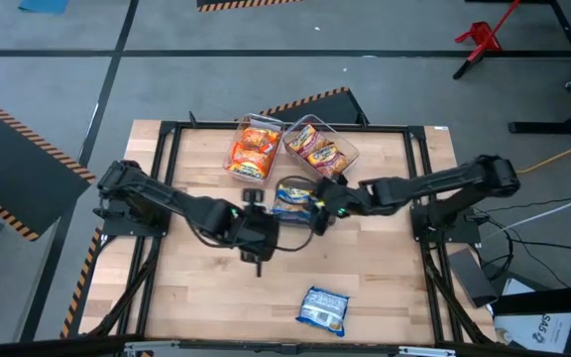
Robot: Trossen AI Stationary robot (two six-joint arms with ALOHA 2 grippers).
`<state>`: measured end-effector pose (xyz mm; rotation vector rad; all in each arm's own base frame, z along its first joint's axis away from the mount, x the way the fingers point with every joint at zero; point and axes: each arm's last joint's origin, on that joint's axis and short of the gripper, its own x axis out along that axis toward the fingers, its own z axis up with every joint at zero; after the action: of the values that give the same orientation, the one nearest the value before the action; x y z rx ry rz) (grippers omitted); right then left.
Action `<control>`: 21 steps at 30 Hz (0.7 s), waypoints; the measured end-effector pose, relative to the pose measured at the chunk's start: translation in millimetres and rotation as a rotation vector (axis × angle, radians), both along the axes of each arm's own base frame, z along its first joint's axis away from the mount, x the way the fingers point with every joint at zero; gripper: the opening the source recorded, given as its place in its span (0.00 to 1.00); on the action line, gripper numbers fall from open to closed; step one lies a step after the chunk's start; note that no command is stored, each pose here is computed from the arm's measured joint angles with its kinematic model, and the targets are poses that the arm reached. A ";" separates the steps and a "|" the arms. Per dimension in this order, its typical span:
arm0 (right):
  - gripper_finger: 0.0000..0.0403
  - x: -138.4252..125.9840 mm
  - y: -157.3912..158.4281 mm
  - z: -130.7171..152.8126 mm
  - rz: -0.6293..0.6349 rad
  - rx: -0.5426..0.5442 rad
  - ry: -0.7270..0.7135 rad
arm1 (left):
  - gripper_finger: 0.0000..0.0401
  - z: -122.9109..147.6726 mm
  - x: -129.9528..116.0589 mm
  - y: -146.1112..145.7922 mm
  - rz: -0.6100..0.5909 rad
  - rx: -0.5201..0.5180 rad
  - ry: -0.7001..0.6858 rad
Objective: Sort Maruchan noodles
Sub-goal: Put the blue noodle pack into the black transparent bin
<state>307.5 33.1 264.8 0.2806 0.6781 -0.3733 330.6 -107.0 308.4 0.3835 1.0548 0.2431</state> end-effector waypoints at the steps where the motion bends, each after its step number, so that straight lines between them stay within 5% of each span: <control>1: 0.50 5.4 -3.5 -5.3 -0.002 -0.001 0.006 | 0.30 5.5 -5.2 -0.5 0.030 0.005 0.002; 10: 0.20 33.7 -27.0 -53.8 0.085 0.072 0.140 | 0.30 14.1 -15.9 -9.3 0.147 -0.025 -0.078; 16: 0.13 22.3 -26.0 -71.5 0.094 0.103 0.340 | 0.30 12.1 -15.7 -13.8 0.151 -0.029 -0.084; 21: 0.11 18.2 -26.1 -66.4 0.080 0.111 0.363 | 0.30 13.1 -15.2 -11.5 0.172 0.032 -0.115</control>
<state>325.7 6.9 198.4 0.2928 1.0654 -0.3124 315.4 -118.6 321.5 0.3044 0.9726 0.4317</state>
